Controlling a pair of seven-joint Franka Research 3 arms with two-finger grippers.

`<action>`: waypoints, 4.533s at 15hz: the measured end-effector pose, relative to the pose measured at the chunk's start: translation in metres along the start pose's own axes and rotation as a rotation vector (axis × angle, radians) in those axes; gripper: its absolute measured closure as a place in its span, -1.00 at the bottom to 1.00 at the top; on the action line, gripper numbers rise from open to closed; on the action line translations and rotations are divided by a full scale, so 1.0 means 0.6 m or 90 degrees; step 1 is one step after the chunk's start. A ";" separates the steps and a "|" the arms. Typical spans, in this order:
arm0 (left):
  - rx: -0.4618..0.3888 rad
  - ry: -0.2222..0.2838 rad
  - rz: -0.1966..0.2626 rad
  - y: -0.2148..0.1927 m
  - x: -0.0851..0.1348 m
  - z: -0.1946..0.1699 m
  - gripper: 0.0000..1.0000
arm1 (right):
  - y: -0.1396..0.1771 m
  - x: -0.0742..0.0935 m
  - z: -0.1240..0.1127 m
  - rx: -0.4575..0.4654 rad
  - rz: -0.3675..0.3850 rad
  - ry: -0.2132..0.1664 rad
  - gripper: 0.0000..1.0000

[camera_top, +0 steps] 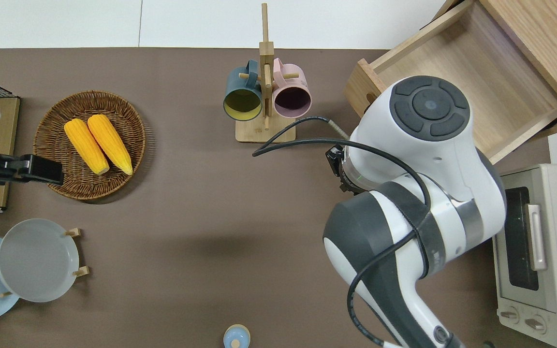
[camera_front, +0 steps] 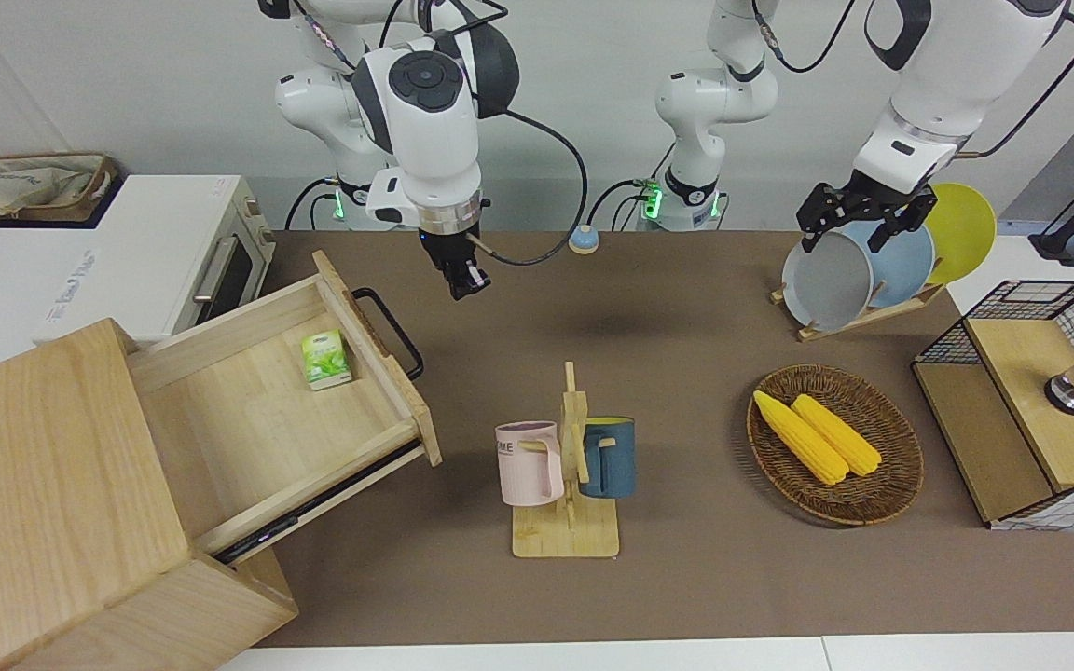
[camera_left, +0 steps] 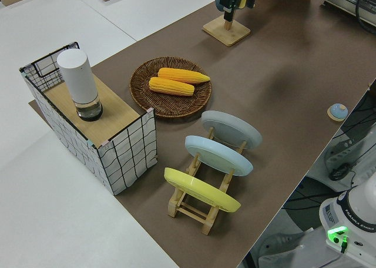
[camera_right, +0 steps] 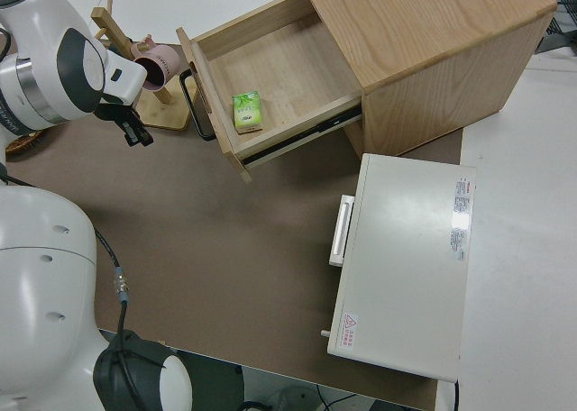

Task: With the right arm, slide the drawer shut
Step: 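Push the drawer front with the right gripper away from the robot, then press the right gripper against the drawer until fully shut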

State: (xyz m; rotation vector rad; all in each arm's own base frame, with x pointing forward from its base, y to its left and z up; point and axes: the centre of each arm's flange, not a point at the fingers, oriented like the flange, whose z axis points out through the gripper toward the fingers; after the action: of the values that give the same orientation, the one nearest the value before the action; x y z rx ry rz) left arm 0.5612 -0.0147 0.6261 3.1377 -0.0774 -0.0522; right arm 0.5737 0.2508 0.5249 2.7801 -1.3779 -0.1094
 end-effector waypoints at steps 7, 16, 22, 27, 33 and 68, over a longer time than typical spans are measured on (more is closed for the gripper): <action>0.000 0.000 0.000 0.000 0.000 0.000 -0.99 | -0.019 0.046 0.030 0.025 0.023 0.011 0.98; 0.000 0.000 0.000 0.000 0.000 0.000 -0.99 | -0.016 0.125 0.060 0.027 0.024 0.029 0.98; 0.000 0.000 0.000 0.000 0.000 0.000 -0.99 | -0.013 0.173 0.074 0.027 0.023 0.027 0.98; 0.000 0.000 0.000 0.000 0.000 0.000 -0.99 | 0.009 0.246 0.073 0.032 0.010 0.027 0.98; 0.000 0.000 0.000 0.000 0.000 0.000 -0.99 | 0.038 0.333 0.078 0.036 0.018 0.023 0.98; 0.000 0.000 0.000 0.000 0.000 0.000 -0.99 | 0.144 0.532 0.052 0.063 0.004 0.040 0.98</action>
State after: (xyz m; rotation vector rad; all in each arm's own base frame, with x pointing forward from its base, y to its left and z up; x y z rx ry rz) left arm 0.5612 -0.0147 0.6261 3.1377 -0.0773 -0.0522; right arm 0.6954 -0.0558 0.4844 2.8306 -1.4148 0.0476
